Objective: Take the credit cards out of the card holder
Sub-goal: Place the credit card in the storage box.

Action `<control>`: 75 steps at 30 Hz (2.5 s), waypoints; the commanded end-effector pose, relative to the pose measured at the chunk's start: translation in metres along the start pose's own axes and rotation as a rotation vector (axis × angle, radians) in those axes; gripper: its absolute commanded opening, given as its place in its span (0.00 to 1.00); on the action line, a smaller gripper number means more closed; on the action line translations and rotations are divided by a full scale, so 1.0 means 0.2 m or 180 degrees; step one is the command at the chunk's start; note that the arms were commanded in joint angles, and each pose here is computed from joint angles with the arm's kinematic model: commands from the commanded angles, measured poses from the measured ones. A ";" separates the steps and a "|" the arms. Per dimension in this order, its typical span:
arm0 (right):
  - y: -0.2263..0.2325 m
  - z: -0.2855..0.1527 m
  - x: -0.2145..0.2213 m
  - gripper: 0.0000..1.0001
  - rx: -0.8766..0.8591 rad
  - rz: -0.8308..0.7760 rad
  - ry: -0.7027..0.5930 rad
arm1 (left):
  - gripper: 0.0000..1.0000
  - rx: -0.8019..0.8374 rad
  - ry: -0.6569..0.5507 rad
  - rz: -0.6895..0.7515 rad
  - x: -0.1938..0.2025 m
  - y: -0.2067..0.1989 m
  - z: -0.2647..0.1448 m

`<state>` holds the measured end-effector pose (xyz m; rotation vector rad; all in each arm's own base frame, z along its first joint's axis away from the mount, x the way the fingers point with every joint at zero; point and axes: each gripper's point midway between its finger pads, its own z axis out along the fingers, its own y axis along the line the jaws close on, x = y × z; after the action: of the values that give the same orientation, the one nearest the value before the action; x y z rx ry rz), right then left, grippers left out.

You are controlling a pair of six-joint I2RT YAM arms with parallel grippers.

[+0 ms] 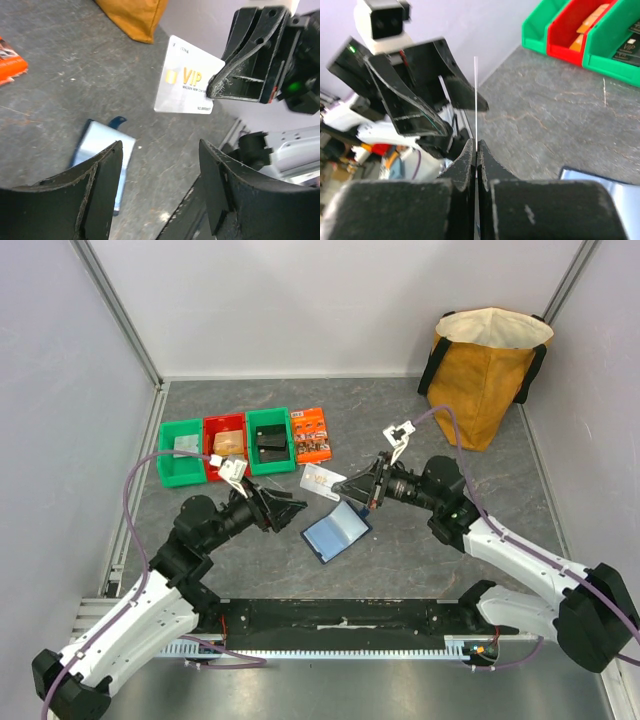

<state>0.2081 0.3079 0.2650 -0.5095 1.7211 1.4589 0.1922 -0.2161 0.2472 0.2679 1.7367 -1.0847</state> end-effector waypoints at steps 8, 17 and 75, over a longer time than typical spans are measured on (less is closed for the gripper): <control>0.13 0.00 -0.14 0.00 -0.0281 0.0498 -0.0880 | 0.68 0.0826 -0.0825 -0.1058 -0.22 -0.21 0.04; 0.12 0.02 -0.11 0.00 -0.0241 0.0610 -0.0983 | 0.62 0.0869 -0.1080 -0.1538 -0.24 -0.16 0.09; -0.16 -0.24 0.05 0.98 0.0650 -0.0621 -0.0306 | 0.02 -0.2760 -0.2502 -0.0921 -0.77 1.73 -0.62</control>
<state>0.2210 0.2495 0.2197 -0.3703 1.7527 1.0978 0.3670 0.1031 0.1707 -1.0202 1.3866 -0.4886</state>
